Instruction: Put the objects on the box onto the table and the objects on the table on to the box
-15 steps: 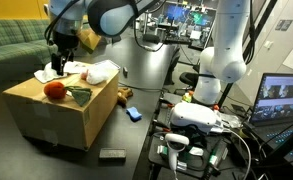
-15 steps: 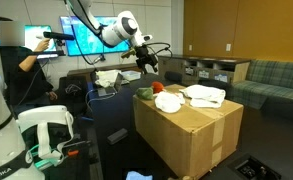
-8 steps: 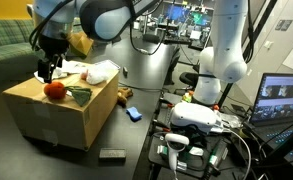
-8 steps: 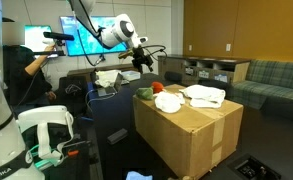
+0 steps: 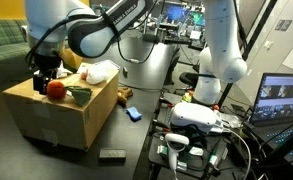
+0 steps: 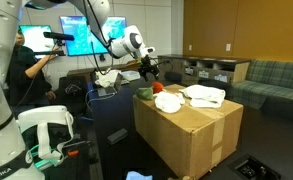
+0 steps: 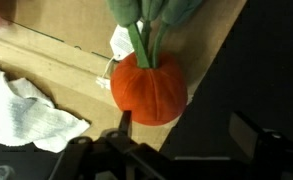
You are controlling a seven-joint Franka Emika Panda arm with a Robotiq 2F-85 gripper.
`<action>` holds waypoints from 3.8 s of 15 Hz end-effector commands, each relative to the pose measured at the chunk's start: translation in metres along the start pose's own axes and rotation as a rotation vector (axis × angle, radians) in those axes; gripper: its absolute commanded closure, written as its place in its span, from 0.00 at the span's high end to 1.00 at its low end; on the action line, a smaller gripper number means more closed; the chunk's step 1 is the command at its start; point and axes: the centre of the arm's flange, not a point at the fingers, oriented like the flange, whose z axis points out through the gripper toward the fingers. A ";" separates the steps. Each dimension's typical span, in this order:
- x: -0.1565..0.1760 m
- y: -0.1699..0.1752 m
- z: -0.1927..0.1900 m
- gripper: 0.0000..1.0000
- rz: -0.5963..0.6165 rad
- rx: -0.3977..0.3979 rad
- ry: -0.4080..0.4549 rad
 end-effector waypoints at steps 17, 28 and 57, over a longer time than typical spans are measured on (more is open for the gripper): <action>0.025 0.044 0.061 0.19 -0.083 -0.035 -0.064; 0.012 0.038 0.002 0.05 -0.100 -0.045 -0.092; -0.214 -0.023 -0.037 0.05 -0.044 0.079 -0.280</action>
